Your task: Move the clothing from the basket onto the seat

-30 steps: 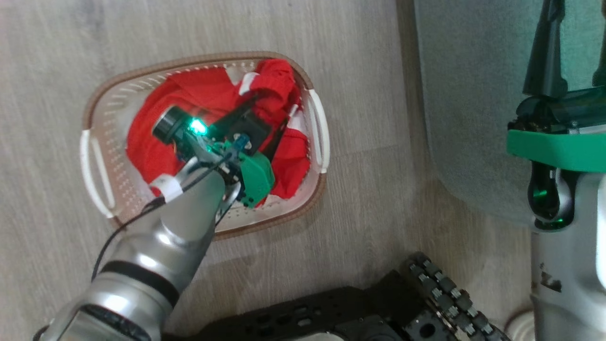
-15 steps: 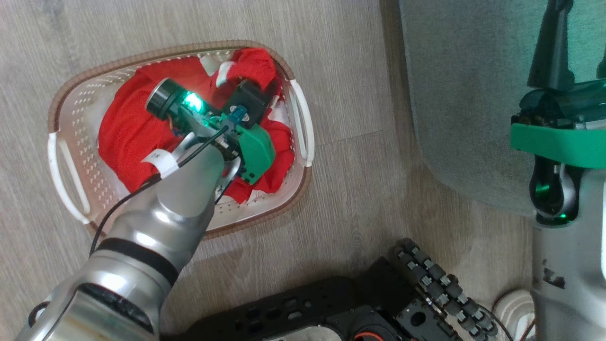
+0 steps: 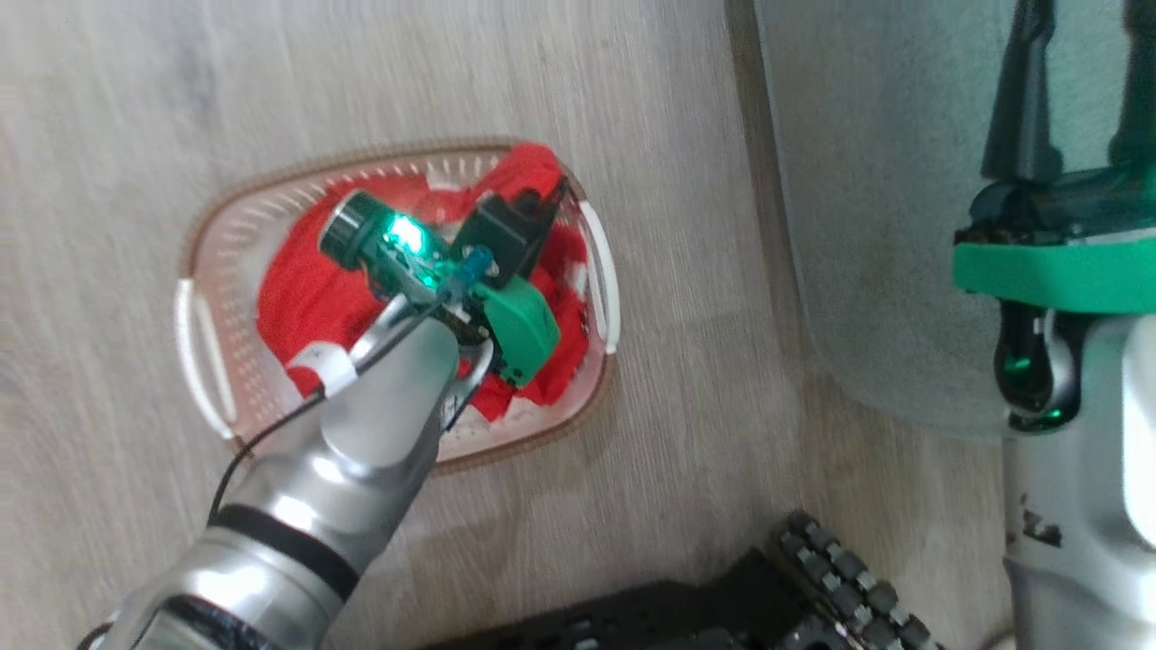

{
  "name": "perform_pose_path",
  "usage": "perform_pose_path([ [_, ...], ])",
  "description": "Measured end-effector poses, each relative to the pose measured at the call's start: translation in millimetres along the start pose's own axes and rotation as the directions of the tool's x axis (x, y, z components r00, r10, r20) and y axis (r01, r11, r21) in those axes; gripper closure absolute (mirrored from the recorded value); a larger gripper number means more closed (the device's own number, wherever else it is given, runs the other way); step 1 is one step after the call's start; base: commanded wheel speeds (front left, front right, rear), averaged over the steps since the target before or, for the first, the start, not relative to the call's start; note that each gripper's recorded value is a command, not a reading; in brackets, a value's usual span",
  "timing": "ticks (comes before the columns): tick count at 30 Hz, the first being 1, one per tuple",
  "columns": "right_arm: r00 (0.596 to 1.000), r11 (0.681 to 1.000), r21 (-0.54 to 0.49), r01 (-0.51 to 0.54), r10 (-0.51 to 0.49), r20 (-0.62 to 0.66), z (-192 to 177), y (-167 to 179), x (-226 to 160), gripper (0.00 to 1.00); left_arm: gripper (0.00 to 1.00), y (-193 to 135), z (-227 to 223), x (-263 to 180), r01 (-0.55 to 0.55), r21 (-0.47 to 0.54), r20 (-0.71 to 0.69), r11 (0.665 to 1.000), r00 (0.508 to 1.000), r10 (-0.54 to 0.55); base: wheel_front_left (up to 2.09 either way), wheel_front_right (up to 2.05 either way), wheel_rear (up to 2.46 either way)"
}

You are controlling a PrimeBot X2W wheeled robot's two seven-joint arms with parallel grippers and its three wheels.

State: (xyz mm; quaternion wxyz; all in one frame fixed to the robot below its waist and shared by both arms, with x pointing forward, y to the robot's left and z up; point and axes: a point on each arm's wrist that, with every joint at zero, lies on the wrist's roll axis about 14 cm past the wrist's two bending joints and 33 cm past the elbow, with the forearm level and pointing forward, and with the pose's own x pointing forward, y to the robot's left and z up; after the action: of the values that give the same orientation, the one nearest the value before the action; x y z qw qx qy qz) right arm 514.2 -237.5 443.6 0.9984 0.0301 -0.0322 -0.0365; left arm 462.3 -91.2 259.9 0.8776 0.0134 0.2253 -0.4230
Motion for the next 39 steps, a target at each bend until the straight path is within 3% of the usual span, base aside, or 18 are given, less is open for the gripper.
perform_pose_path([
  [18, 1.000, 0.999, 0.035, -0.003, 0.004, -0.025, 43, 10, -81, 0.00, 1.00, -17, 136, -94, -0.126, 0.158, 0.270, 0.979, 0.960, 0.080, 0.00, 0.00, 0.00],
  [30, 0.997, 0.997, 0.053, -0.052, 0.049, 0.064, 86, 26, -137, 0.00, 1.00, -52, 242, -168, -0.243, 0.287, 0.511, 0.927, 0.857, 0.067, 0.00, 0.00, 0.00],
  [39, 0.985, 0.988, 0.055, -0.143, 0.136, 0.102, 100, 55, -147, 0.00, 1.00, -68, 303, -205, -0.312, 0.353, 0.630, 0.882, 0.777, 0.023, 0.00, 0.00, 0.00],
])
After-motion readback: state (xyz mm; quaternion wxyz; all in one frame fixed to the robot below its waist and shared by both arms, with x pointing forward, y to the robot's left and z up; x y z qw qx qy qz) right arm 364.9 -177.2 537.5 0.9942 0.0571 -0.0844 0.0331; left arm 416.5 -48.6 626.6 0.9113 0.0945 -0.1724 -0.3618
